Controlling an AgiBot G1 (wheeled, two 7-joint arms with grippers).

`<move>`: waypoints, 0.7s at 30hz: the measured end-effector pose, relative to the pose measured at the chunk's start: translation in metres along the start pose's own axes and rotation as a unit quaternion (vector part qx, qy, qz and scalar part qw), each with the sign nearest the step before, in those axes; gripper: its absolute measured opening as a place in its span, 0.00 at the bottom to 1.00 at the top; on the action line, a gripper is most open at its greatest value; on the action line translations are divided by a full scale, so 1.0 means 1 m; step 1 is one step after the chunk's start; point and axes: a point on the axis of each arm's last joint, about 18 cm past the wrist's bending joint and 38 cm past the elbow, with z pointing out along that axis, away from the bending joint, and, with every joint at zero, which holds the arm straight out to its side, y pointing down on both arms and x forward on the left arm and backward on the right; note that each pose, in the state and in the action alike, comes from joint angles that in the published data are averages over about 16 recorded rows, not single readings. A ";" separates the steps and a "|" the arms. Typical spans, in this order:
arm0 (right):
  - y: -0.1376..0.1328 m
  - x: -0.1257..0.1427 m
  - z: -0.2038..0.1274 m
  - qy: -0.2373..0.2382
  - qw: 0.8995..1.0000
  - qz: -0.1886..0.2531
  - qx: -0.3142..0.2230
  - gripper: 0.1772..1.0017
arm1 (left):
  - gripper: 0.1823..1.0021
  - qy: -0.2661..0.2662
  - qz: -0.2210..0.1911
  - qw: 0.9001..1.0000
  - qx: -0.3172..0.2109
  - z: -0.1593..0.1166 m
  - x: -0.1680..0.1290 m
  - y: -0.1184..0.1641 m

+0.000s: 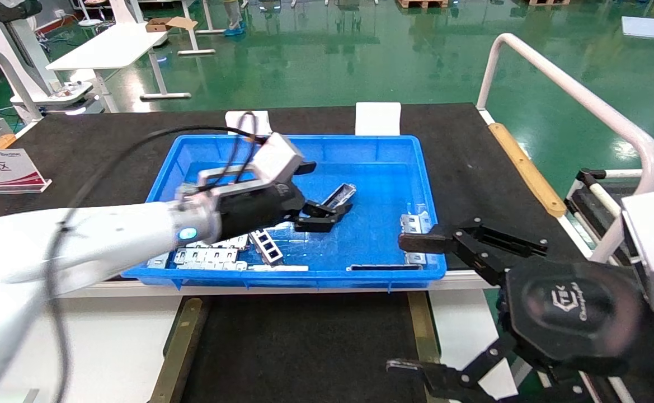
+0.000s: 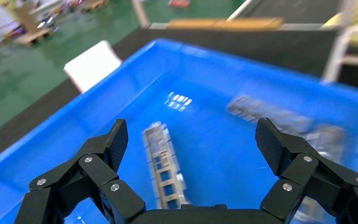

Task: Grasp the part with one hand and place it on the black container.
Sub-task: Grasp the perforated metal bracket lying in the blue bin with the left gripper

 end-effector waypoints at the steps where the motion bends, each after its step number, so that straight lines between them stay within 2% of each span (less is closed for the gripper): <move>1: 0.000 0.000 0.000 0.000 1.000 0.000 0.000 1.00 | 1.00 -0.006 0.000 1.000 -0.007 0.008 0.000 0.002; 9: 0.000 0.000 0.000 0.000 1.000 0.000 0.000 1.00 | 1.00 -0.043 0.007 0.998 -0.052 0.049 0.003 0.021; 21: 0.000 0.000 0.000 0.000 1.000 0.000 0.000 0.95 | 0.96 -0.069 0.008 0.994 -0.079 0.067 0.015 0.040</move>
